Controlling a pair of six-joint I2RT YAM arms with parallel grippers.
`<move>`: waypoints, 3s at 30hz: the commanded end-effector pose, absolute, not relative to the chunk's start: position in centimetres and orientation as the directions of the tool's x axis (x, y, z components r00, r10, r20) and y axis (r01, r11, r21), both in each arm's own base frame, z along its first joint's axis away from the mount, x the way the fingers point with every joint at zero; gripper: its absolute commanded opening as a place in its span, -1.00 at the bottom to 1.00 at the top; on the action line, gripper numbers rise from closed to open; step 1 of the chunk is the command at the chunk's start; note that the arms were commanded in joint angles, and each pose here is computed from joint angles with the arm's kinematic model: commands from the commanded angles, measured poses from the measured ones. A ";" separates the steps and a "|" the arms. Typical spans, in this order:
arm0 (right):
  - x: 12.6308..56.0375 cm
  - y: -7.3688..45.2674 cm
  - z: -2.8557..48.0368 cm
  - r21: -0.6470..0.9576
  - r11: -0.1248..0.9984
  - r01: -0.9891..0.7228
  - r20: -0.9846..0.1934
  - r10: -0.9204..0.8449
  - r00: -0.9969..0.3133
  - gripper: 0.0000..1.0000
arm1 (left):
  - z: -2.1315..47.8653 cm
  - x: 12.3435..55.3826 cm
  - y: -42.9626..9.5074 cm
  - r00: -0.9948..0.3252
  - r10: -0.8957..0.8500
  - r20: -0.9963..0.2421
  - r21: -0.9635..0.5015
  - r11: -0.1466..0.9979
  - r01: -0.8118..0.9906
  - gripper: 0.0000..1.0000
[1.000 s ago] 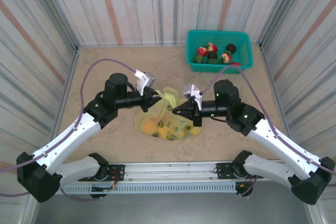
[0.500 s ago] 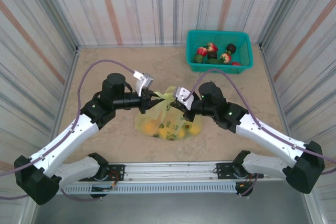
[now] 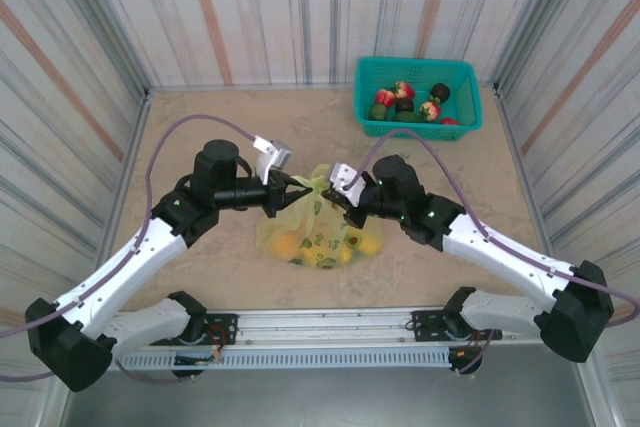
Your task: Place the fake fruits into the plastic bag and tie a complex knot
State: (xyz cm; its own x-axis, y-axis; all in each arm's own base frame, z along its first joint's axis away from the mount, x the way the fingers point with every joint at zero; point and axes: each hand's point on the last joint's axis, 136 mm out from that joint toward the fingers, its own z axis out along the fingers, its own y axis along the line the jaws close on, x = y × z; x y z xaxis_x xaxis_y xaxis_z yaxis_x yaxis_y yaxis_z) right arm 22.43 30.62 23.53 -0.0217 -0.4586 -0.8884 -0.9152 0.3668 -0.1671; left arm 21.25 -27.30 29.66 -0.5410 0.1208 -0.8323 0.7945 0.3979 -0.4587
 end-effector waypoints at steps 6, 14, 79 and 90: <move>22.4 33.6 25.3 -0.053 0.379 -0.924 -0.947 -0.312 -0.073 -0.77 | 32.4 20.6 -27.2 -0.492 0.094 -0.865 -0.429 0.369 0.824 -0.87; 24.1 35.1 26.4 -0.005 0.421 -0.907 -0.973 -0.212 -0.093 -0.73 | 32.8 19.5 -26.7 -0.492 0.090 -0.866 -0.435 0.350 0.830 -0.82; 21.5 35.7 26.4 -0.049 0.369 -0.928 -0.968 -0.247 -0.047 -0.80 | 30.5 21.9 -23.9 -0.896 0.107 -0.430 -0.503 0.796 0.336 0.32; 21.5 35.6 26.5 -0.050 0.369 -0.928 -0.969 -0.242 -0.044 -0.80 | 28.6 22.0 -24.5 -0.904 0.161 -0.397 -0.482 0.801 0.355 -0.06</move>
